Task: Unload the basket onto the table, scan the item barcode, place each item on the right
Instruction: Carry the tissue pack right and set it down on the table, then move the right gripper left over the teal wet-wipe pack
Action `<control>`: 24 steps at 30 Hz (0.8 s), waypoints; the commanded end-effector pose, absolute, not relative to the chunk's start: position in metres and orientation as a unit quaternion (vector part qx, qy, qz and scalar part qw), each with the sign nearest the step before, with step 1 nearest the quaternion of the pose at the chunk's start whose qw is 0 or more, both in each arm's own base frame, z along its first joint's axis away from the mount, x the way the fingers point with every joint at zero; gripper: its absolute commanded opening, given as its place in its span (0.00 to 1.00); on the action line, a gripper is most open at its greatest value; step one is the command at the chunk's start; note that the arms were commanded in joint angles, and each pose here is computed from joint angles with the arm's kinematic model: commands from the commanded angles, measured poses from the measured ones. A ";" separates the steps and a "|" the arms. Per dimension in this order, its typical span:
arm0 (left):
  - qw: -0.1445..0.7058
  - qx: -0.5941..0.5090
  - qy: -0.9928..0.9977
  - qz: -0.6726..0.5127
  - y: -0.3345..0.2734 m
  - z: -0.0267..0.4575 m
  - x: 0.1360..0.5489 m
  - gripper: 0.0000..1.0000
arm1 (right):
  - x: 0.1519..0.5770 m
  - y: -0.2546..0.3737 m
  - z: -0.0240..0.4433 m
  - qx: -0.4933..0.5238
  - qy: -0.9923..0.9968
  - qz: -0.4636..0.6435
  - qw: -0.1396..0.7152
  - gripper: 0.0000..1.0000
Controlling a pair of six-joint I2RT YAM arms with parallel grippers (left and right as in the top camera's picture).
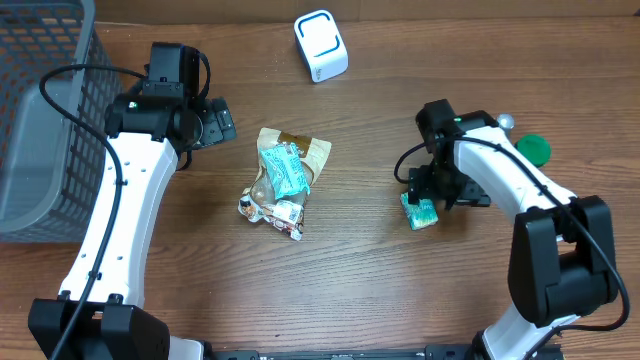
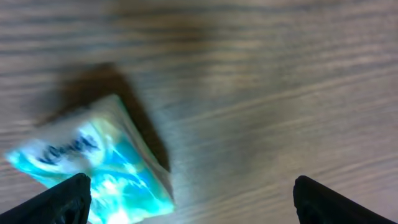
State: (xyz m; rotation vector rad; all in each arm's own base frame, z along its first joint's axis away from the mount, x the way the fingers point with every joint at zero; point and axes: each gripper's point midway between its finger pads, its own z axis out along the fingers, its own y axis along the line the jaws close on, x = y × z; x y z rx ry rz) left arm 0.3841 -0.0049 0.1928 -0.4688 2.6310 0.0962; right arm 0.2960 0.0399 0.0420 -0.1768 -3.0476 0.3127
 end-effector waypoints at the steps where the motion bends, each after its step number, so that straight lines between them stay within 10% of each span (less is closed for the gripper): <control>1: 0.237 -0.157 0.958 0.038 -0.006 0.197 0.386 1.00 | 0.309 0.048 0.057 -0.071 -0.994 0.084 0.016 1.00; 24: 0.237 -0.157 0.958 0.038 -0.006 0.197 0.386 0.99 | 0.340 0.153 0.157 -0.024 -0.980 -0.181 -0.076 1.00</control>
